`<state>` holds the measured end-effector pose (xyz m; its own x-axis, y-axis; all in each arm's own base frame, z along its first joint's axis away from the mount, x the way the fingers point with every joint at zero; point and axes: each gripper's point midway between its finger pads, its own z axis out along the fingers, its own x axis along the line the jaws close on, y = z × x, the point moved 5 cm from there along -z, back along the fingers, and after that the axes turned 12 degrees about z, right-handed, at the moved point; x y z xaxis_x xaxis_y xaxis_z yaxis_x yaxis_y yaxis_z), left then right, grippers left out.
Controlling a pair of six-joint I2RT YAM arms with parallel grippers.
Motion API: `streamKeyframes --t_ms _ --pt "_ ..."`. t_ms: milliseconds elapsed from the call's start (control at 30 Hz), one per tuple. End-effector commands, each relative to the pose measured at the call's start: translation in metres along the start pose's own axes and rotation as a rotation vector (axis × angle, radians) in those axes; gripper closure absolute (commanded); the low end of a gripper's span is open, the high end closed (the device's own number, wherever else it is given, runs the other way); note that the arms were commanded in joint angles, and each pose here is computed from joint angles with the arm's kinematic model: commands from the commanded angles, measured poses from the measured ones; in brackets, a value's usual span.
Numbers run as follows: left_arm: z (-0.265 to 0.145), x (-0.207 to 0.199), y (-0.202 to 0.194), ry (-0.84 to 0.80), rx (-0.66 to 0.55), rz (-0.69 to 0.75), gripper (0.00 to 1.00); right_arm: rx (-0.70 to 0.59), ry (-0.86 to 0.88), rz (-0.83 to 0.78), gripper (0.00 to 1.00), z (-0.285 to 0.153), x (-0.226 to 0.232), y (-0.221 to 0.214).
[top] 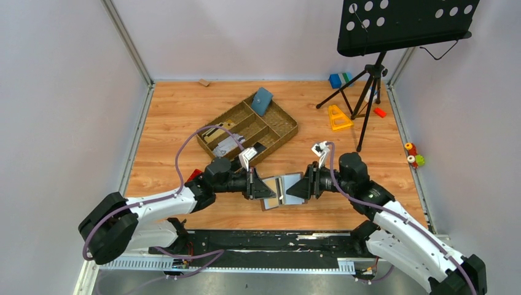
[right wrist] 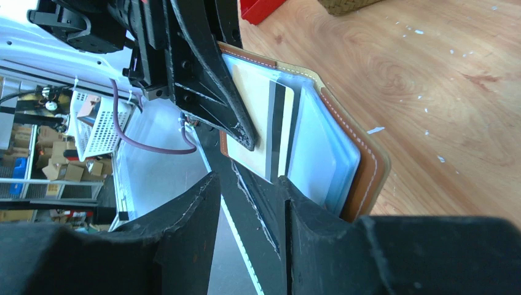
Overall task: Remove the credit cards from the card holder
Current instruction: Remove the credit card from the card holder.
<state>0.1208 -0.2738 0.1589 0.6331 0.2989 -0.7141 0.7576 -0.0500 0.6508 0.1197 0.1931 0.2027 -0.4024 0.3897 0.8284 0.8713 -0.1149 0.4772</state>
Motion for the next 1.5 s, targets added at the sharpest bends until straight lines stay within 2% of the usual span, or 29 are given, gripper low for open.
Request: streamKeyframes --t_ms 0,233,733,1033,1300,1467 --pt "0.002 -0.022 0.021 -0.133 -0.08 0.052 1.0 -0.015 0.032 -0.021 0.62 0.013 0.006 0.007" --pt "-0.002 -0.034 0.025 -0.202 -0.097 0.057 1.0 -0.007 -0.013 0.029 0.61 0.023 -0.015 0.001" --pt "-0.007 -0.047 0.026 -0.311 -0.129 0.046 1.0 -0.029 0.113 0.087 0.6 0.022 -0.024 -0.002" --pt "-0.007 -0.05 0.027 -0.343 -0.139 0.032 1.0 -0.018 0.211 0.079 0.67 0.018 -0.01 -0.002" --pt "-0.007 -0.052 0.031 -0.341 -0.148 0.035 1.0 -0.005 0.315 0.077 0.81 0.013 0.006 -0.002" --pt "-0.007 -0.051 0.031 -0.336 -0.152 0.037 1.0 -0.001 0.335 0.088 0.83 0.012 0.009 -0.002"
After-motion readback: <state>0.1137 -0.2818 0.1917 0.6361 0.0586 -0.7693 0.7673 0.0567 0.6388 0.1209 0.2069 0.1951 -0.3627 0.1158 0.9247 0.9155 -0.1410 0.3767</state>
